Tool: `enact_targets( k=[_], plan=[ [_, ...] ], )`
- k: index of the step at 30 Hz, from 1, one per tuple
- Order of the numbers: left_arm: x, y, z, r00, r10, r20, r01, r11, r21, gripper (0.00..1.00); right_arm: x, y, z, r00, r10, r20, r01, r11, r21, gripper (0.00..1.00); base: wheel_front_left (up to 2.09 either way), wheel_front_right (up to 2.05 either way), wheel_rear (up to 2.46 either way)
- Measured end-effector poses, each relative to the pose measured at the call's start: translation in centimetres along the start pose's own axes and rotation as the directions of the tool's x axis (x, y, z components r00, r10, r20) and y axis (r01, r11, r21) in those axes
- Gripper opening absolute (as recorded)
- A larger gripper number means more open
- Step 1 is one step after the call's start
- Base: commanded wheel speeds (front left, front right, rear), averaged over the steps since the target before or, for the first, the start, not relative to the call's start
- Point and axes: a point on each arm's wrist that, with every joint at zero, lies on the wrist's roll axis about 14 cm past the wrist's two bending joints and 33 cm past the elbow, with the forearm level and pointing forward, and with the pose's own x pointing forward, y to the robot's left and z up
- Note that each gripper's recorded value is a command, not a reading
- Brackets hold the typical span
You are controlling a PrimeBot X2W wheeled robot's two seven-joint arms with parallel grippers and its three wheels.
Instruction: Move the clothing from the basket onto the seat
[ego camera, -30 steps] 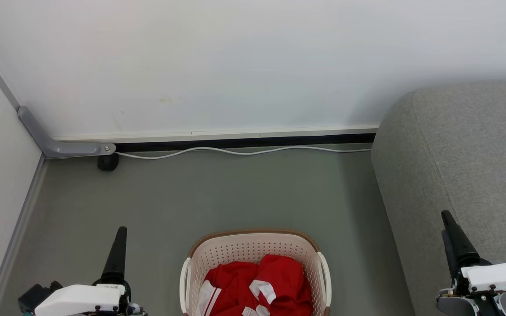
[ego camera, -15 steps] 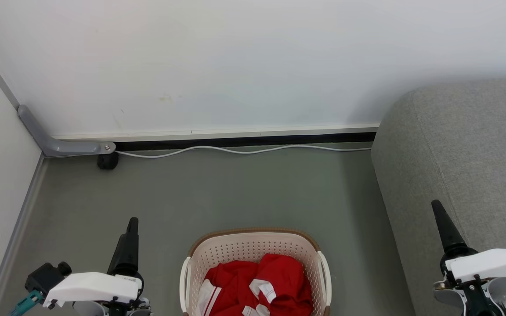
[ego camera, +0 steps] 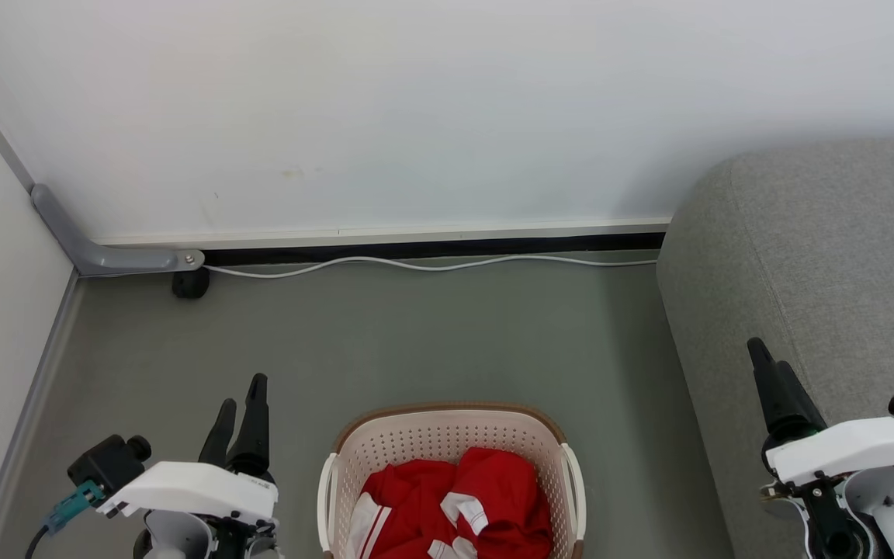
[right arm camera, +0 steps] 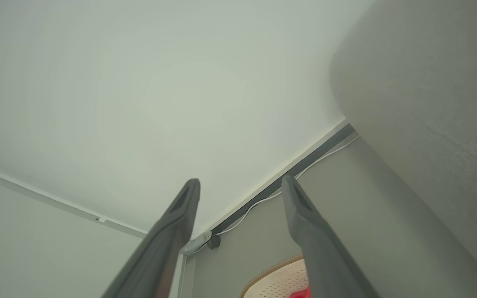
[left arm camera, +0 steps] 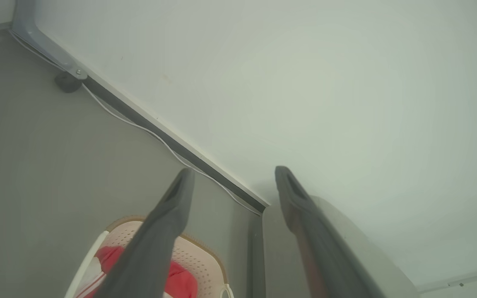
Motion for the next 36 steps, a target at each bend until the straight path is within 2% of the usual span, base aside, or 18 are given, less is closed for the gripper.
enact_targets(
  k=[11, 18, 36],
  plan=[
    [0.7, -0.7, -0.1, 1.000, -0.013, -0.001, 0.013, 0.990, 0.143, 1.00, 0.8, 0.8, 0.3, 0.999, 0.032, -0.005, -0.032, 0.990, -0.139, 1.00, 0.00, 0.00, 0.00],
    [1.0, -1.0, -0.1, 1.000, -0.022, 0.004, 0.020, 0.974, 0.228, 1.00, 1.3, 1.5, 0.6, 0.998, 0.062, -0.006, -0.061, 0.973, -0.225, 1.00, 0.00, 0.00, 0.00],
    [1.3, -1.2, 0.0, 0.999, -0.013, 0.031, -0.003, 0.889, 0.459, 1.00, 2.0, 2.6, 0.9, 0.993, 0.119, -0.021, -0.115, 0.882, -0.458, 1.00, 0.00, 0.00, 0.00]
  ],
)
